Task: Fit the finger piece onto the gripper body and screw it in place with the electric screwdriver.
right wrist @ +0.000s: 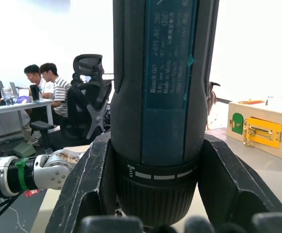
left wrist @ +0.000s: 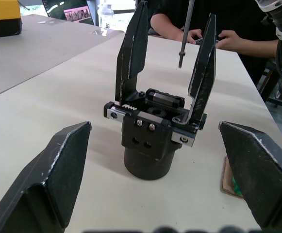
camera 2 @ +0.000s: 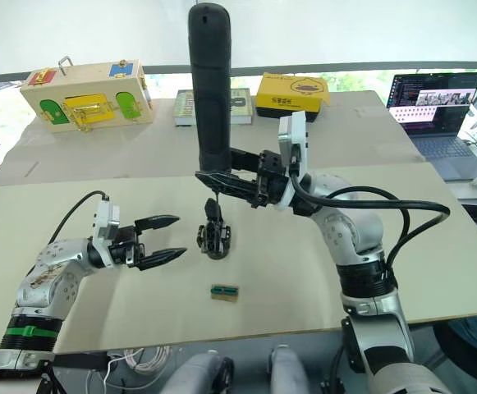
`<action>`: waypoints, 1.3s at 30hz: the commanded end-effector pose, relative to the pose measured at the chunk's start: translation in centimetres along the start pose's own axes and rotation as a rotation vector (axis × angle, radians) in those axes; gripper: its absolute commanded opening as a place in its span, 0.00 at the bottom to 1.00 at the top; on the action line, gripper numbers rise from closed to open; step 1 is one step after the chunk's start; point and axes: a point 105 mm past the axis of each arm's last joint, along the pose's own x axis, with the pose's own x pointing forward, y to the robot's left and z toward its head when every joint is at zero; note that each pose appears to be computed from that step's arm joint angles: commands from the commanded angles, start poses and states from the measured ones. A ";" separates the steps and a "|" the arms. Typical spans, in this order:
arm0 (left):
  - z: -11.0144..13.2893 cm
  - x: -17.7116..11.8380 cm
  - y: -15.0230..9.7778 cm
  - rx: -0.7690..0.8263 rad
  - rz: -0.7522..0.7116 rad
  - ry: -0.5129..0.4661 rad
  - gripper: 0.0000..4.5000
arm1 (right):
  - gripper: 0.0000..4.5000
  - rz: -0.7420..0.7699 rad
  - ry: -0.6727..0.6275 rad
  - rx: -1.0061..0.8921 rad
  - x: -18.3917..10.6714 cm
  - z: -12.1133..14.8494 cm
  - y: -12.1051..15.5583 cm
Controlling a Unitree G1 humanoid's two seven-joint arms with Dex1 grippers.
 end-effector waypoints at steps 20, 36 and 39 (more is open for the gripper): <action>-0.5 1.4 -0.6 0.032 -0.015 0.021 1.00 | 0.43 0.059 -0.046 -0.028 3.0 -0.1 0.7; -0.9 1.4 -0.6 0.041 -0.004 0.033 1.00 | 0.43 0.061 -0.010 -0.037 3.1 -1.1 0.7; -1.0 1.5 -0.6 0.039 -0.006 0.036 1.00 | 0.43 0.063 -0.010 -0.035 3.0 -1.1 0.7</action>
